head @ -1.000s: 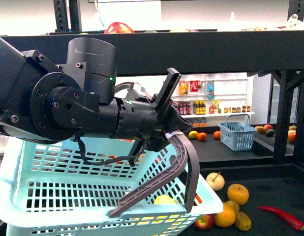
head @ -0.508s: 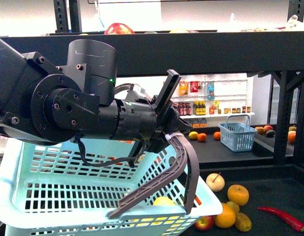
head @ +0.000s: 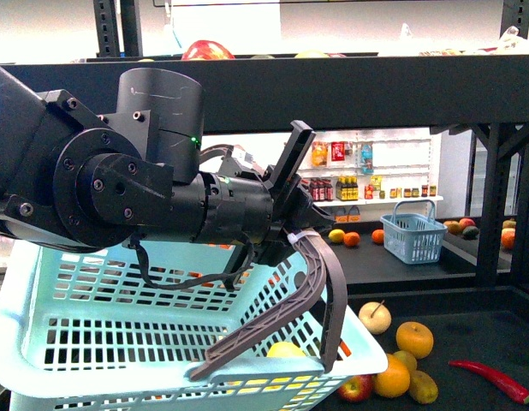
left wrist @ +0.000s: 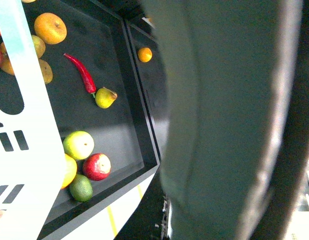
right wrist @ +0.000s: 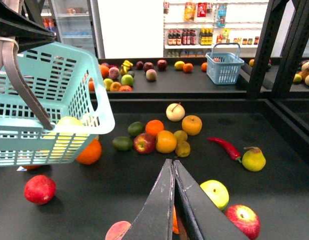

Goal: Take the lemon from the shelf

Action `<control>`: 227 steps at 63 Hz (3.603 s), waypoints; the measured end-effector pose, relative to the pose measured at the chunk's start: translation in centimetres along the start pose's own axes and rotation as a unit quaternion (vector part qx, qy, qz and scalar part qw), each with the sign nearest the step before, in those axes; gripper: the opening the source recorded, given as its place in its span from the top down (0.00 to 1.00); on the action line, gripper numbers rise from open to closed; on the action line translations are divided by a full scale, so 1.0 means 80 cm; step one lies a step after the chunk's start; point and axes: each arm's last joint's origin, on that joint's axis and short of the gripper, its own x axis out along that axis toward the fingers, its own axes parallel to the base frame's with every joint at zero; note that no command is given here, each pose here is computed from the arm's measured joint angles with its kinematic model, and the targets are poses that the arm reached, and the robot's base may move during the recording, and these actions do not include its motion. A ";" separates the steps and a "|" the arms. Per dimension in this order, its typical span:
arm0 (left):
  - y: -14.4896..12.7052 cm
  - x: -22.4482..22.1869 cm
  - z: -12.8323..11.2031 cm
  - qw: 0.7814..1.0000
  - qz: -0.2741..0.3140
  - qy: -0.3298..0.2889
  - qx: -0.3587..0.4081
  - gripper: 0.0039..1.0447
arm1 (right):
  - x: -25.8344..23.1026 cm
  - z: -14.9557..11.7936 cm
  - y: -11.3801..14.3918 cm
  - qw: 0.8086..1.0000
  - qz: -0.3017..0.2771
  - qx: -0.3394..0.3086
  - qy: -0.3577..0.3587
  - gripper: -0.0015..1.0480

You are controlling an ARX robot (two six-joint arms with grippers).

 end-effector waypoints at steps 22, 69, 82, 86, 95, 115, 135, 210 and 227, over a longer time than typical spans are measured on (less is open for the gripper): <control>0.000 0.000 0.000 1.000 0.001 -0.001 0.000 0.94 | -0.016 -0.003 0.000 1.000 0.001 0.000 0.001 0.97; 0.000 0.000 0.000 1.000 0.000 0.000 -0.001 0.94 | -0.016 -0.003 0.000 1.000 0.000 0.000 0.002 0.06; -0.003 0.002 0.005 0.996 0.032 -0.082 -0.026 0.94 | -0.016 -0.003 0.000 1.000 0.001 0.000 0.002 0.07; -0.004 0.001 0.011 0.989 0.045 -0.134 -0.045 0.94 | -0.016 -0.003 0.000 1.000 0.000 -0.001 0.002 0.07; 0.004 -0.017 0.036 0.975 0.043 -0.208 -0.067 0.95 | -0.016 -0.003 0.000 1.000 0.000 0.000 0.002 0.07; 0.054 -0.117 0.116 0.905 0.022 -0.399 -0.145 0.95 | -0.016 -0.003 0.000 1.000 0.000 0.000 0.002 0.07; 0.118 -0.227 0.150 0.860 0.027 -0.481 -0.170 0.95 | -0.016 -0.003 0.000 1.000 0.000 0.000 0.002 0.07; 0.252 -0.411 0.132 0.831 -0.007 -0.537 -0.146 0.70 | -0.016 -0.003 0.000 1.000 0.000 0.000 0.002 0.07; 0.250 -0.417 0.124 0.832 0.059 -0.527 -0.165 0.24 | -0.016 -0.003 0.000 1.000 0.000 0.000 0.002 0.07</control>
